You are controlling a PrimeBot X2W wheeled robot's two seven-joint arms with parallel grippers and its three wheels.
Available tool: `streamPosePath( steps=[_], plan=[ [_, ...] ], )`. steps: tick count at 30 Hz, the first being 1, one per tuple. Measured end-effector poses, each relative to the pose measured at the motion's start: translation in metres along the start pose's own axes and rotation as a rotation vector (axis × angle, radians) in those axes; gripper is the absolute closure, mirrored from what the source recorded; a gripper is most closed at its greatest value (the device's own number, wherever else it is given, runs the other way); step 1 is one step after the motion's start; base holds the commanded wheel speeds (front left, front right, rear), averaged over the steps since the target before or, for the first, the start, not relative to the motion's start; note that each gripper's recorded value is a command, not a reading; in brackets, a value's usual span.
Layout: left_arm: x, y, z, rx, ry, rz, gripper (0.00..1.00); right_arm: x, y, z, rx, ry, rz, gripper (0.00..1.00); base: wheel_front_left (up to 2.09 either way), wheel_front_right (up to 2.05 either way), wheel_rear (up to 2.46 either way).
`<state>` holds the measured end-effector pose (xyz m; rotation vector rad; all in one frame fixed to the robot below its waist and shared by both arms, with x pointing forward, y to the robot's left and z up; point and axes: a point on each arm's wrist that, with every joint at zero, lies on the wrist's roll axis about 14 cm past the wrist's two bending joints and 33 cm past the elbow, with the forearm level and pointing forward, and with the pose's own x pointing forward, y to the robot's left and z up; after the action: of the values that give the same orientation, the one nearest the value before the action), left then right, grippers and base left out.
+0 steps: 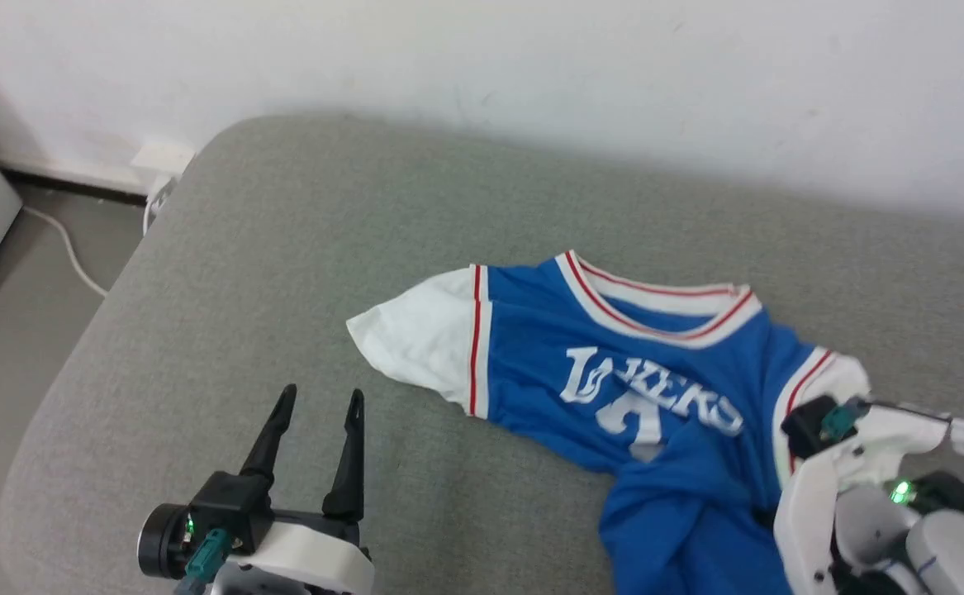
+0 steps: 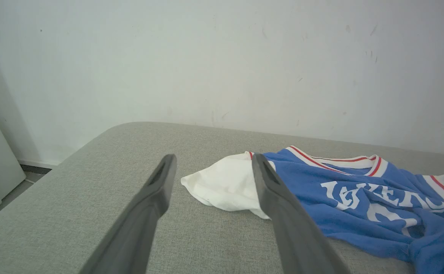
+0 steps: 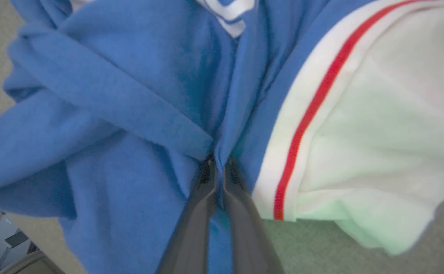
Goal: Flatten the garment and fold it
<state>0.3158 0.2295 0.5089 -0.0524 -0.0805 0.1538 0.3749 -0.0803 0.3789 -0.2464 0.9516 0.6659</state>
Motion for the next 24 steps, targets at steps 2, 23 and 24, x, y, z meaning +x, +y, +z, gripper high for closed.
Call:
streamPosePath(
  steps=[2,23,24],
  plan=[
    [0.0,-0.003,0.004,-0.001,-0.014,-0.011,0.0,-0.007,0.011,-0.011,0.013,0.018,0.022,1.0,0.0,0.0,0.0],
    [0.041,-0.04,0.011,0.023,-0.031,-0.208,0.0,-0.094,-0.028,0.043,0.199,-0.524,-0.148,0.0,0.0,0.0,0.0],
    [0.048,-0.041,0.011,0.029,-0.02,-0.224,0.0,-0.102,-0.037,0.048,0.207,-0.575,-0.184,0.0,0.0,0.0,0.0]
  ],
)
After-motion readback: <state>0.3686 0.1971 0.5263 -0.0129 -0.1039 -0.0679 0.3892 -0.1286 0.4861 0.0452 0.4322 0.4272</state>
